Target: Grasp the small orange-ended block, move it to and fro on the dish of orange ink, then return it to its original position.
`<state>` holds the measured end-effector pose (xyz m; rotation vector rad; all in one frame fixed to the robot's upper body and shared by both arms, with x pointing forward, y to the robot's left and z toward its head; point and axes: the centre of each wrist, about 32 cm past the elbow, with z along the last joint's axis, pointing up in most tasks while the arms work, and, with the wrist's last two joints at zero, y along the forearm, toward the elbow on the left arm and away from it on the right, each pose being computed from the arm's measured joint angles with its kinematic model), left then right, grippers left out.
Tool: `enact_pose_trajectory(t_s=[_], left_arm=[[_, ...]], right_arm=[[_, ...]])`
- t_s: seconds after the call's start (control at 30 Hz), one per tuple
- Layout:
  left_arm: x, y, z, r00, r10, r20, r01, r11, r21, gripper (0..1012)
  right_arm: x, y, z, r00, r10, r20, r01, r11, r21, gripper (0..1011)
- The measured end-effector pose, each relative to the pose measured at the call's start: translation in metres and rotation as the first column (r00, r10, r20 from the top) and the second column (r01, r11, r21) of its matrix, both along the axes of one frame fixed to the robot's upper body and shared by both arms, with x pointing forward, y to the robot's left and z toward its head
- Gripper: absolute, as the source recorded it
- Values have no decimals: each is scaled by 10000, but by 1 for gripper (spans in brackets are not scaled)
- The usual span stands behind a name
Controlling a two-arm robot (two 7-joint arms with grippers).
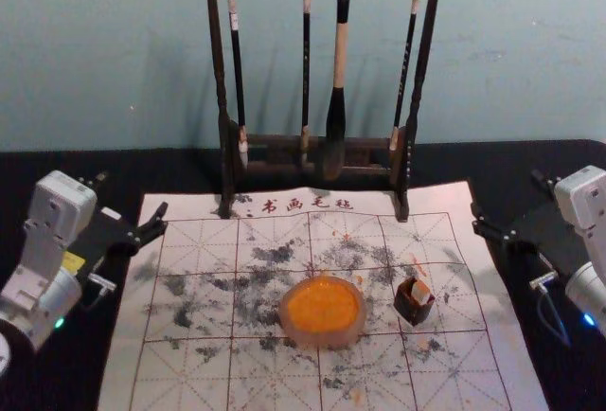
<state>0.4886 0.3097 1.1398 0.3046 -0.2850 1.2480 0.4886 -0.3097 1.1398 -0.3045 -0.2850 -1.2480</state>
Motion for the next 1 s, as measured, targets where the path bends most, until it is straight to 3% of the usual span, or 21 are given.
enact_pose_trajectory(t_s=[1.0], left_arm=[[0, 0, 0, 10000, 1, 1, -1, 10000, 0, 1010]], right_arm=[[0, 0, 0, 10000, 0, 0, 0, 10000, 0, 1000]])
